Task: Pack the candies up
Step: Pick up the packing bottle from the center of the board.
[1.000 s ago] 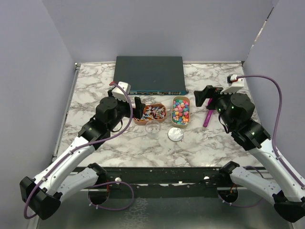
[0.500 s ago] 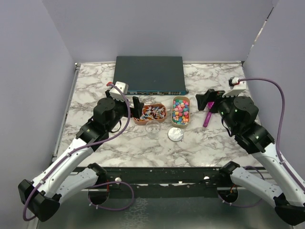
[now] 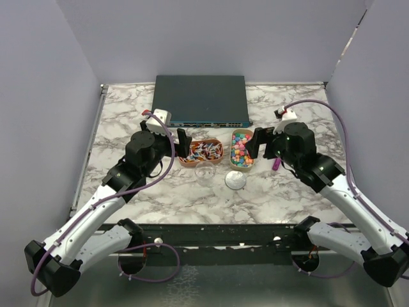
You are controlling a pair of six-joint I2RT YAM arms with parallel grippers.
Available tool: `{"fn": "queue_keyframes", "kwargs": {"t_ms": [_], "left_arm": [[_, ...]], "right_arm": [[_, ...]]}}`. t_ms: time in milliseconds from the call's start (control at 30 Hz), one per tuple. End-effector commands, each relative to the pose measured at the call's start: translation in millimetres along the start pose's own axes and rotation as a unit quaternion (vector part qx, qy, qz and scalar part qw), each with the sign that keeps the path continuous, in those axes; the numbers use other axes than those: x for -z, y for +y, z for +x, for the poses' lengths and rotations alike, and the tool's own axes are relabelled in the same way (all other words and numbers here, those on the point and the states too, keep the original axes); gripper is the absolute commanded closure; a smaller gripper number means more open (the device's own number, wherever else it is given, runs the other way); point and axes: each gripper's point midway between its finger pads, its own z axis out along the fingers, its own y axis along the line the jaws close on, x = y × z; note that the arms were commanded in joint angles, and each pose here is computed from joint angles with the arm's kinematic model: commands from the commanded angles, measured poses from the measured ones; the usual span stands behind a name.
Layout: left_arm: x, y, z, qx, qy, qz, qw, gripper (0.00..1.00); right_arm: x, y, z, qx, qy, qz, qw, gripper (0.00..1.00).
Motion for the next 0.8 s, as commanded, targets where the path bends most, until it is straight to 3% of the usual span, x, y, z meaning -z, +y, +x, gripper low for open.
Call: {"fn": "queue_keyframes", "kwargs": {"t_ms": [0, 400, 767], "left_arm": [[0.1, 2.1, -4.8, 0.002, 0.001, -0.013, 1.0, 0.01], [-0.4, 8.7, -2.7, 0.0, 0.006, -0.032, 0.999, 0.01], [8.8, 19.1, -14.0, 0.004, -0.012, -0.06, 0.998, 0.01]], "right_arm": [[-7.2, 18.0, 25.9, -0.013, 0.062, -0.043, 0.997, 0.06], [-44.3, 63.1, 52.8, 0.029, 0.117, -0.019, 0.992, 0.12], [-84.5, 90.0, 103.6, 0.042, 0.185, -0.012, 0.982, 0.23]]}}
